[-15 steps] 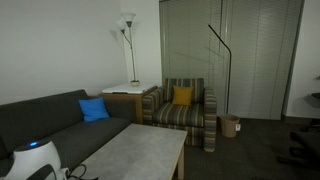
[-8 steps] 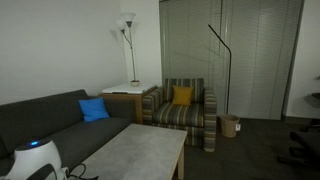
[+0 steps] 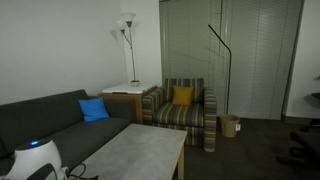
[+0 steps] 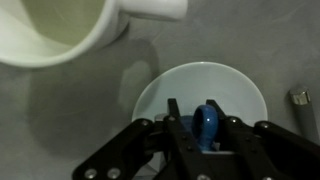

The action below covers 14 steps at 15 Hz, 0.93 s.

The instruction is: Remove the blue mug from the white plate and place it on the table

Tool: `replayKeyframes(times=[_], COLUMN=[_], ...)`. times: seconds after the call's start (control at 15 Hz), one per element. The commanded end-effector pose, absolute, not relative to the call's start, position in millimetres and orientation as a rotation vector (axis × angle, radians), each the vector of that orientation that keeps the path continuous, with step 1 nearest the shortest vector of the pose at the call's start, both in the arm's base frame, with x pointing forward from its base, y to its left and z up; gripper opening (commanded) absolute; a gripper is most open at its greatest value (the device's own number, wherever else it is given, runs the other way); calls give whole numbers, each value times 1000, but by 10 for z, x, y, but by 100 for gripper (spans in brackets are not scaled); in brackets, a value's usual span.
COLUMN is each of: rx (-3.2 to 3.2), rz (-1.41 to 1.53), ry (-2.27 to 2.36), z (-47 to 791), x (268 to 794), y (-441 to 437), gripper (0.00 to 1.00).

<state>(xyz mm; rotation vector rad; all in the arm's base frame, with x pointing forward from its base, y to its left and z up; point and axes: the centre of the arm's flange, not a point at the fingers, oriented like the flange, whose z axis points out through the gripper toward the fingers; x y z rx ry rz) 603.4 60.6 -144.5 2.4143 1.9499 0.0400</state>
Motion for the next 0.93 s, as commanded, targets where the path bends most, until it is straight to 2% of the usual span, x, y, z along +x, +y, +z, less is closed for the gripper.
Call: replayKeyframes(times=[0.0, 0.07, 0.13, 0.27, 0.87], rx=[2398, 2394, 2391, 2386, 2281], rz=[39, 37, 37, 39, 60], ry=[1991, 1995, 1997, 2001, 2109], z=[-1310, -1309, -1306, -1302, -1085], x=[6008, 6009, 6009, 6007, 5916], y=[559, 562, 565, 568, 777], gripper=[9, 2, 0, 3, 3])
